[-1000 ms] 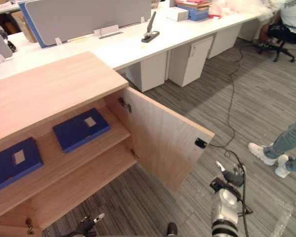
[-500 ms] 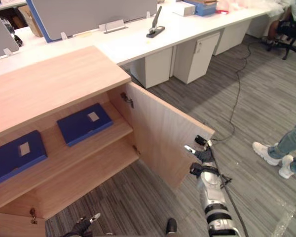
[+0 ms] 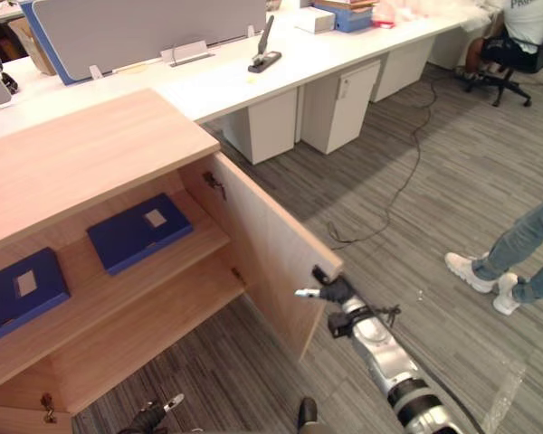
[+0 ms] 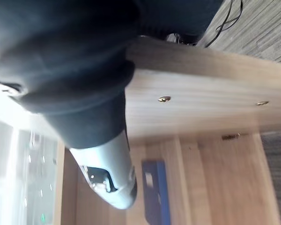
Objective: Walk over to the cabinet, pick up the folder, carry it to the office cabinet, place the folder inside the office cabinet, then close the office cabinet door
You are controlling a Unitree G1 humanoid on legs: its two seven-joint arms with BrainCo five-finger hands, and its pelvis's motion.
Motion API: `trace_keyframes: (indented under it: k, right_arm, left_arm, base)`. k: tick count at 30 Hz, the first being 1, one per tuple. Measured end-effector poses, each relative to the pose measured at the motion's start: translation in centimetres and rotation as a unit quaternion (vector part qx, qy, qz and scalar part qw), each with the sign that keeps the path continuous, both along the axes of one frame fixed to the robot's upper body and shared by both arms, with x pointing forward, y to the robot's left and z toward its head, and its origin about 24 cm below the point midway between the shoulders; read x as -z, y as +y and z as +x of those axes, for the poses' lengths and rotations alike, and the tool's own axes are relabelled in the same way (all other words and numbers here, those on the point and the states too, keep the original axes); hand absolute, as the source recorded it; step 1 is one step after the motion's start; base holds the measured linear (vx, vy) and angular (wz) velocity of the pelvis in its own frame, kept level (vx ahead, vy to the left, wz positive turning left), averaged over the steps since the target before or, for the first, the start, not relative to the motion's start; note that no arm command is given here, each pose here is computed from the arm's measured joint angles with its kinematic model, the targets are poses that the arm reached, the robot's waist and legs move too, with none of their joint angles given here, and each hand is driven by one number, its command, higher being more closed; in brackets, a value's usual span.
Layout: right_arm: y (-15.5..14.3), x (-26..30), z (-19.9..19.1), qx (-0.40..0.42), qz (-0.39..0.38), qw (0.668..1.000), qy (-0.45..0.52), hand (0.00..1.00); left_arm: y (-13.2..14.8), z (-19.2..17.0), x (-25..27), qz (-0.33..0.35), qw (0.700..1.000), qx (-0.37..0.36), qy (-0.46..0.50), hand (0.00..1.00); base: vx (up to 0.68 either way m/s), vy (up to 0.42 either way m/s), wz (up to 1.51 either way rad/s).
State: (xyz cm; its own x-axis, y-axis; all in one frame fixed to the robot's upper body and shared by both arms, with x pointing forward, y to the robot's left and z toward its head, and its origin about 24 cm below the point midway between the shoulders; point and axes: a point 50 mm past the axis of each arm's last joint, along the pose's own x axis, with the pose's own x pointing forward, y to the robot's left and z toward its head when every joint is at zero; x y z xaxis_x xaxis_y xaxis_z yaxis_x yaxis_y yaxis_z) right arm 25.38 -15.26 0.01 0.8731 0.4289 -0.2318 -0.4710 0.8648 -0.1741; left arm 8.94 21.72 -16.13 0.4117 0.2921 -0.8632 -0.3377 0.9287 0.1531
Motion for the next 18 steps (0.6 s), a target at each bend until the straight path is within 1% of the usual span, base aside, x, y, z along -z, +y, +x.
trace_keyframes:
  k: [2, 3, 4, 6, 7, 8, 10, 12, 14, 16, 18]
  right_arm:
    - [1.5, 0.5, -1.2, -0.097, -0.05, 0.994, 0.007, 0.0]
    - [1.8, 0.8, -1.6, -0.128, -0.066, 0.99, 0.012, 0.0]
    - [2.6, 1.5, -2.7, -0.2, -0.097, 0.974, 0.031, 0.0]
    - [3.8, 2.0, -3.6, -0.256, -0.106, 0.96, 0.046, 0.0]
    - [4.4, 2.9, -4.8, -0.319, -0.13, 0.936, 0.071, 0.0]
    - [4.5, 3.1, -5.1, -0.328, -0.133, 0.932, 0.077, 0.0]
    - [4.6, 4.2, -6.8, -0.396, -0.165, 0.896, 0.114, 0.0]
    - [3.8, 4.5, -7.5, -0.419, -0.18, 0.88, 0.134, 0.0]
    - [2.6, 4.5, -7.7, -0.424, -0.2, 0.871, 0.148, 0.0]
    - [1.8, 4.4, -7.6, -0.426, -0.216, 0.865, 0.153, 0.0]
    - [1.4, 4.3, -7.4, -0.414, -0.218, 0.871, 0.152, 0.0]
  left_arm:
    - [0.2, -0.3, 0.1, 0.0, 1.0, 0.004, 0.006, 0.0]
    - [0.2, -0.3, 0.1, 0.0, 1.0, 0.008, 0.009, 0.0]
    - [0.3, -0.3, 0.1, -0.001, 1.0, 0.015, 0.009, 0.0]
    - [0.4, -0.3, 0.1, -0.005, 1.0, 0.021, 0.008, 0.0]
    - [0.4, -0.4, 0.1, -0.008, 1.0, 0.025, 0.012, 0.0]
    - [0.4, -0.4, 0.1, -0.008, 1.0, 0.025, 0.012, 0.0]
    - [0.5, -0.6, 0.2, -0.013, 0.999, 0.027, 0.015, 0.0]
    - [0.5, -1.1, 0.2, -0.018, 0.999, 0.027, 0.02, 0.0]
    - [0.5, -1.1, 0.2, -0.02, 0.999, 0.028, 0.02, 0.0]
    - [0.5, -1.1, 0.2, -0.024, 0.999, 0.026, 0.018, 0.0]
    - [0.5, -1.1, 0.2, -0.027, 0.999, 0.024, 0.016, 0.0]
  base:
    - [-0.07, 0.024, -0.01]
    - [-0.07, 0.033, 0.0]
    - [-0.03, 0.024, 0.06]
    - [0.0, 0.023, 0.09]
    - [0.02, 0.016, 0.06]
    - [0.07, 0.023, 0.07]
    - [0.09, 0.02, 0.05]
    - [0.11, 0.043, 0.02]
    - [0.09, 0.042, 0.01]
    - [0.05, 0.023, 0.01]
    - [0.03, 0.019, 0.04]
